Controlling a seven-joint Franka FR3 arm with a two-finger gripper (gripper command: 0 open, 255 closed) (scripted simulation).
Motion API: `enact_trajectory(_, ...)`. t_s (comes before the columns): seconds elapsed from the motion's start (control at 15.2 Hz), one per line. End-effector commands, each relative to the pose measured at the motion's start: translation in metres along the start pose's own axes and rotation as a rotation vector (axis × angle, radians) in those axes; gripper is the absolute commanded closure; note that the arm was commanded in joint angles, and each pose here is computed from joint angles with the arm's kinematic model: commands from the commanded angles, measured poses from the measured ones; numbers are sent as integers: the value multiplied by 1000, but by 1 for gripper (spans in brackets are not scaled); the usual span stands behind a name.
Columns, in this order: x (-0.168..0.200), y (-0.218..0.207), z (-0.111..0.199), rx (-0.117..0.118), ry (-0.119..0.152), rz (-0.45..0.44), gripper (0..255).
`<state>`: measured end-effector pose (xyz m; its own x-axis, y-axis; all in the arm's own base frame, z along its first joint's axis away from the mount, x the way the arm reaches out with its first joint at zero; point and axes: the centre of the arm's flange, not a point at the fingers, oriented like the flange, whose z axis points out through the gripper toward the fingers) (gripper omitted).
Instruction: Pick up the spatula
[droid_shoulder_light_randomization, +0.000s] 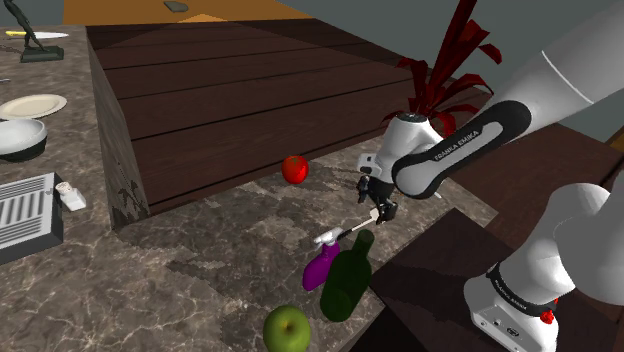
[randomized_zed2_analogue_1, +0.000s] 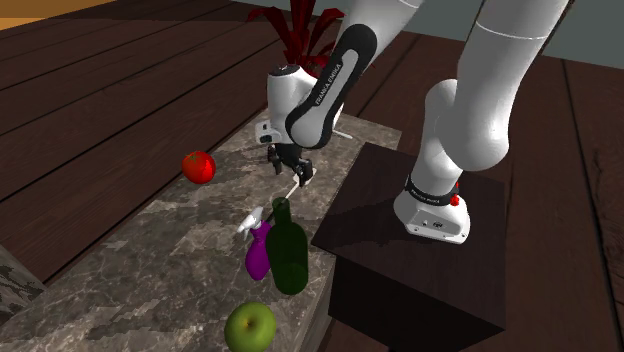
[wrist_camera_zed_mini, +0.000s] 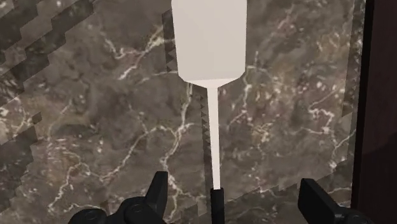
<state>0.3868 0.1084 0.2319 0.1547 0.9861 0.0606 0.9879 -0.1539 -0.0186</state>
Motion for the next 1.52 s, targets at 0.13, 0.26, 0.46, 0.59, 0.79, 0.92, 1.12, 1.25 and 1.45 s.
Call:
enact_trajectory(0.13,11,5,35,-12,5,-91,0)
enact_trajectory(0.26,10,5,46,-12,5,-91,0)
enact_trajectory(0.46,9,5,61,-12,5,-91,0)
enact_trajectory(0.59,9,5,64,-12,5,-91,0)
enact_trajectory(0.79,9,5,64,-12,5,-91,255)
enact_trajectory(0.92,9,5,64,-12,5,-91,255)
enact_trajectory(1.12,9,5,64,-12,5,-91,255)
enact_trajectory(1.25,9,5,64,-12,5,-91,255)
enact_trajectory(1.45,10,5,49,-12,5,-91,255)
